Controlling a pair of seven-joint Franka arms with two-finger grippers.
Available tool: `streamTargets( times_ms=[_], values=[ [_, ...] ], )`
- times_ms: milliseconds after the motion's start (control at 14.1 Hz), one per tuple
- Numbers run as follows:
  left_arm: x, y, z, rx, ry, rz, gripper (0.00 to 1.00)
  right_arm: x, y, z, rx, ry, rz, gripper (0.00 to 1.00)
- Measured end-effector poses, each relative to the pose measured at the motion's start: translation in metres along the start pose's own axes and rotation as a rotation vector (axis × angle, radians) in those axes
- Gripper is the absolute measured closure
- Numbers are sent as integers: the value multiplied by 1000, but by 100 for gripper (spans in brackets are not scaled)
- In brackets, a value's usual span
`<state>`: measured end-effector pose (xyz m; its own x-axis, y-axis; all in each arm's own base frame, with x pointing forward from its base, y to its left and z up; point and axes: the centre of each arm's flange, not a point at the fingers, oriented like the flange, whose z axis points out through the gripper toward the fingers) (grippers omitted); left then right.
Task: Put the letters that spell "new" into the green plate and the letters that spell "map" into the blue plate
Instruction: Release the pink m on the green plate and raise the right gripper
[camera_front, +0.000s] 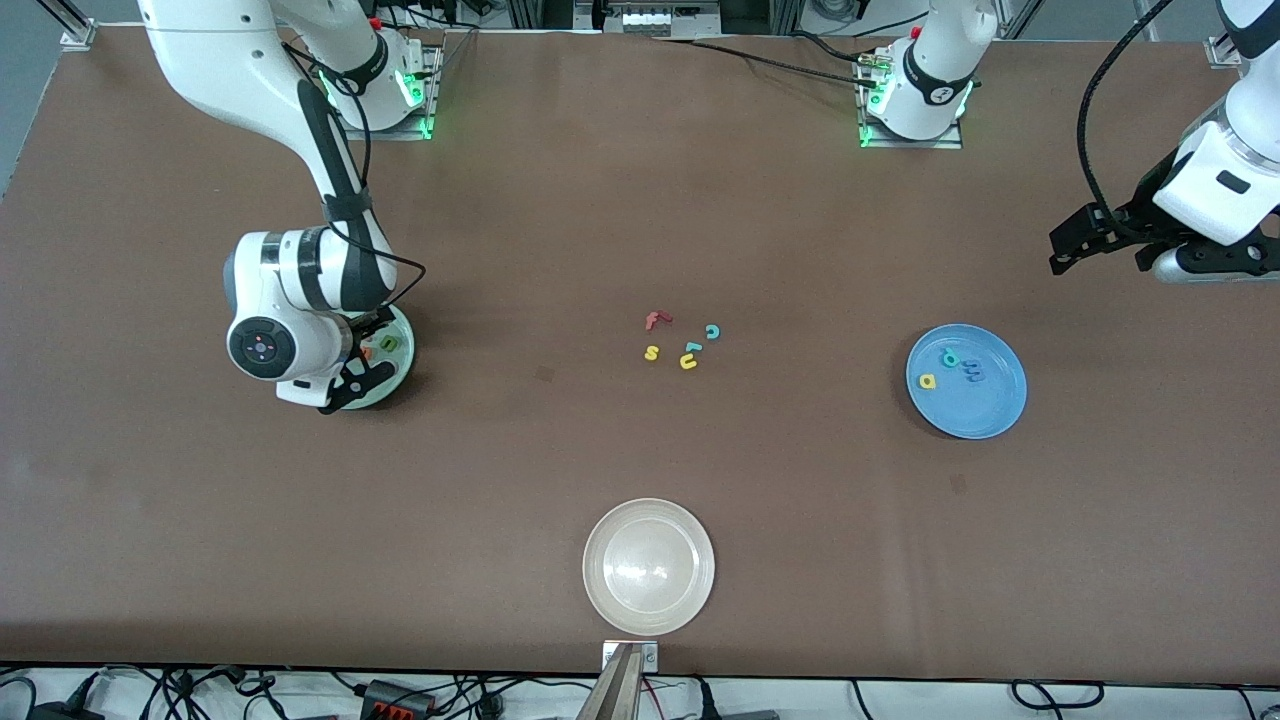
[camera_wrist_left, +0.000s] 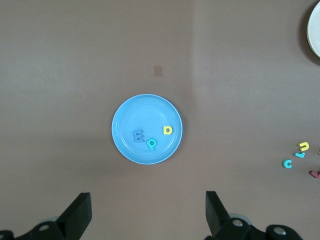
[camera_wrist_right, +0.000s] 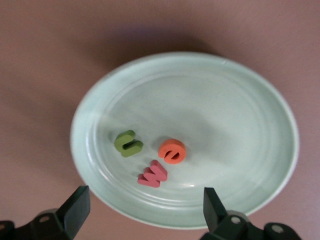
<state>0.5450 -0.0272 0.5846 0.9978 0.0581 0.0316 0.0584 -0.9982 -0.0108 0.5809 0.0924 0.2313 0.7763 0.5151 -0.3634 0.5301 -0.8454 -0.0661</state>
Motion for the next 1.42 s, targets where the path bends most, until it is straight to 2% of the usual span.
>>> streamTargets(
  times_ms=[284, 568, 923, 1136, 1207, 1278, 1420],
  values=[
    [0, 1, 0, 0, 0, 1, 0, -10, 7, -73, 13, 63, 76, 0],
    [0, 1, 0, 0, 0, 1, 0, -16, 27, -123, 130, 138, 322, 0],
    [0, 1, 0, 0, 0, 1, 0, -18, 31, -182, 157, 202, 589, 0],
    [0, 1, 0, 0, 0, 1, 0, -48, 44, -222, 200, 230, 732, 0],
    [0, 1, 0, 0, 0, 1, 0, -63, 51, -236, 202, 250, 751, 0],
    [0, 1, 0, 0, 0, 1, 0, -78, 58, -250, 167, 271, 753, 0],
    [0, 1, -1, 0, 1, 2, 0, -103, 62, -279, 49, 310, 707, 0]
  ],
)
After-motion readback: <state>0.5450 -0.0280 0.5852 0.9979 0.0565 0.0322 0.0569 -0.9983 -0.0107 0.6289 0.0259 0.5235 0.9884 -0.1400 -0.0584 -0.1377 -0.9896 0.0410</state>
